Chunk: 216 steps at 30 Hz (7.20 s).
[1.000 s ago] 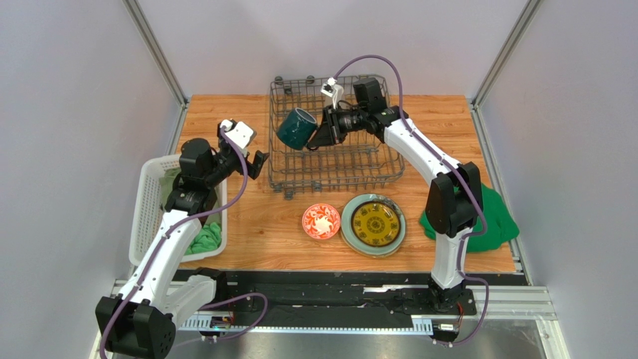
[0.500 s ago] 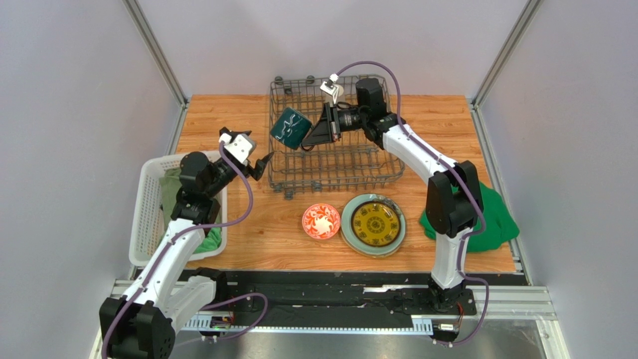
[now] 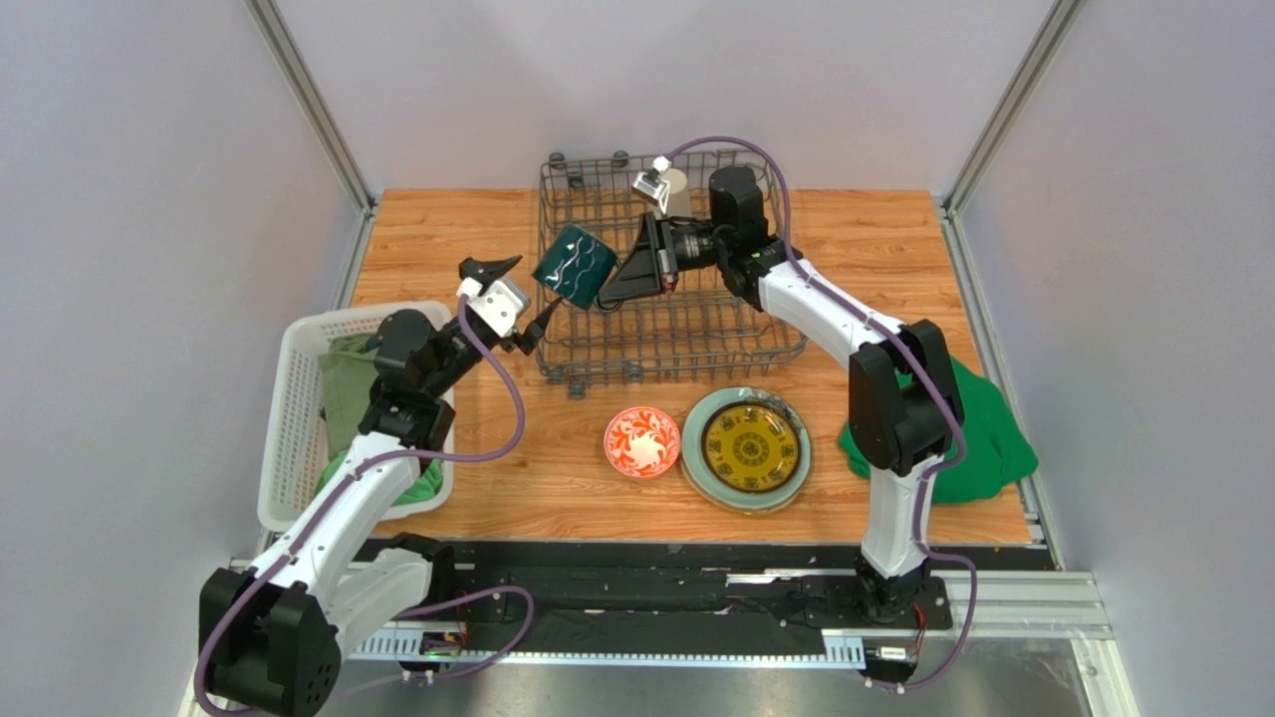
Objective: Unload the mixed dishes from the dish rack
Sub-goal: Place the cup at the center of the board.
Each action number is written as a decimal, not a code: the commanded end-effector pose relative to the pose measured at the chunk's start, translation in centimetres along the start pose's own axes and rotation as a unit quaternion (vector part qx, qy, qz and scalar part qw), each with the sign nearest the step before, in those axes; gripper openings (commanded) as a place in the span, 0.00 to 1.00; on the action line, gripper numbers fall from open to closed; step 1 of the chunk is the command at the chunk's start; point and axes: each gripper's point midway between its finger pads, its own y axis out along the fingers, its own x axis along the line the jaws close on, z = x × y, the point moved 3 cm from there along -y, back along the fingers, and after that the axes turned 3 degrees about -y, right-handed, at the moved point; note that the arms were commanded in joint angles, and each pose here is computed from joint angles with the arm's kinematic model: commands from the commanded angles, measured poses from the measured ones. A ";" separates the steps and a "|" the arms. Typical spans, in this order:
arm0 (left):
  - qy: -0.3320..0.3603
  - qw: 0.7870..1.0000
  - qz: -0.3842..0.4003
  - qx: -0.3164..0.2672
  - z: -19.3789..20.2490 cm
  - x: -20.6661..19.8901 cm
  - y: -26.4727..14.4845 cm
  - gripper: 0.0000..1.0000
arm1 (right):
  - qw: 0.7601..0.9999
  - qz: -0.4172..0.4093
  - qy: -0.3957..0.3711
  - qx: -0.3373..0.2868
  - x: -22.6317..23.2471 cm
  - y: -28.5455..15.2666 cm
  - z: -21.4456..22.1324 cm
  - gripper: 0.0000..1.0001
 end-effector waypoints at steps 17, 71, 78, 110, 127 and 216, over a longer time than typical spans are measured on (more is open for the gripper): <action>0.037 0.998 -0.032 -0.041 -1.9 0.4 0.5 0.54 | 0.995 -0.081 -0.021 0.049 4.3 2.3 1.8 0.00; 0.036 0.995 -0.072 0.063 -3.4 1.9 -3.3 0.00 | 0.996 0.085 -0.026 0.028 -3.6 -0.8 1.1 0.65; 0.027 0.987 -0.028 0.158 -2.7 0.7 -6.0 0.00 | 0.971 0.215 -0.105 0.017 -4.9 -2.6 0.1 0.65; -0.127 0.857 0.179 0.466 9.9 -7.7 -8.2 0.00 | 0.908 0.351 -0.229 -0.005 -4.2 -6.4 -1.0 0.62; -0.113 0.837 0.163 0.510 12.7 -9.8 -5.2 0.00 | 0.911 0.346 -0.223 0.008 -4.9 -6.2 -0.4 0.62; 0.003 0.936 0.057 0.347 4.3 -4.3 -4.1 0.94 | 0.685 0.654 -0.319 -0.050 -13.8 -13.3 -12.5 0.95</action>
